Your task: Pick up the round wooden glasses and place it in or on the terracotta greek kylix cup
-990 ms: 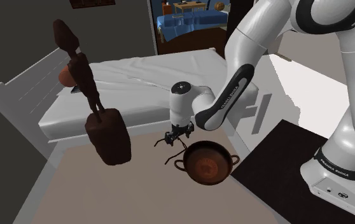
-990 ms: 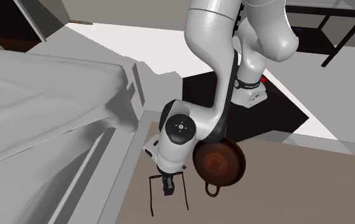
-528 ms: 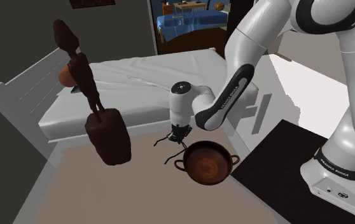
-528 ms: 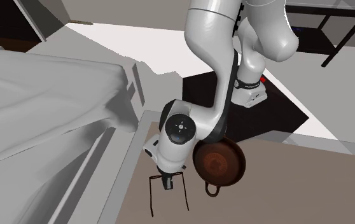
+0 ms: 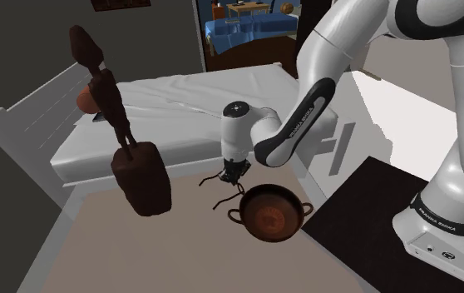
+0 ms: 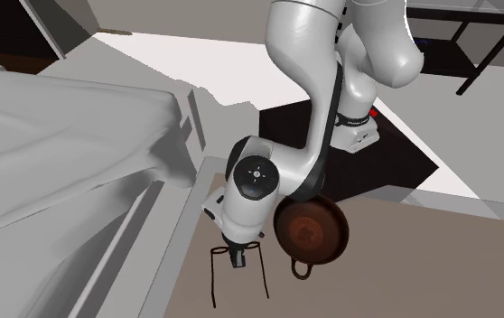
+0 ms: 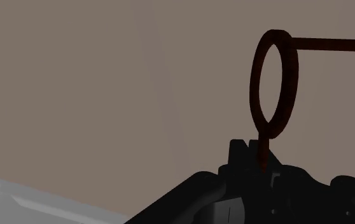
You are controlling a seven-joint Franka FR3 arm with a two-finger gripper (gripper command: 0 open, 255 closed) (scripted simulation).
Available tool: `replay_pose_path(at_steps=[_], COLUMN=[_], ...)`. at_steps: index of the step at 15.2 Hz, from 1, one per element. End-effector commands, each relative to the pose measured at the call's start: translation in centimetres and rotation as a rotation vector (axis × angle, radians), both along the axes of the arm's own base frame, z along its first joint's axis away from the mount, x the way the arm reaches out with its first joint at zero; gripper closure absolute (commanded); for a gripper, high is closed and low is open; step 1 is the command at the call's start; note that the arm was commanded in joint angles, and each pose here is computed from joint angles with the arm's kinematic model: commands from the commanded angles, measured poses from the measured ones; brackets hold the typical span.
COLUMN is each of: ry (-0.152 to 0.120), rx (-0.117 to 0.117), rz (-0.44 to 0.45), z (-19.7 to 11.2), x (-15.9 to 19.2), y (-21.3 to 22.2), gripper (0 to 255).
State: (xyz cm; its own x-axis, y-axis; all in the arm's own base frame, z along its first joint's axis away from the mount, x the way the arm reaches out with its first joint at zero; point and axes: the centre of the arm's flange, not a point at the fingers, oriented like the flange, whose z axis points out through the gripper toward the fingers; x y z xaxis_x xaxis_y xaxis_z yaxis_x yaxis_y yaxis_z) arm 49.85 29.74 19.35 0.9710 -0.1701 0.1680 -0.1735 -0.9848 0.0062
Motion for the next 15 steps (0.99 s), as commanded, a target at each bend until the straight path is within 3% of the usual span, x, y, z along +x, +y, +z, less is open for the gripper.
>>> replay_pose_path(at_steps=[1,15], ry=[0.0,0.0], rx=[0.0,0.0], rz=[0.0,0.0], z=[1.0,8.4], x=[-0.1,-0.1], y=[0.0,0.0], gripper=[255,255])
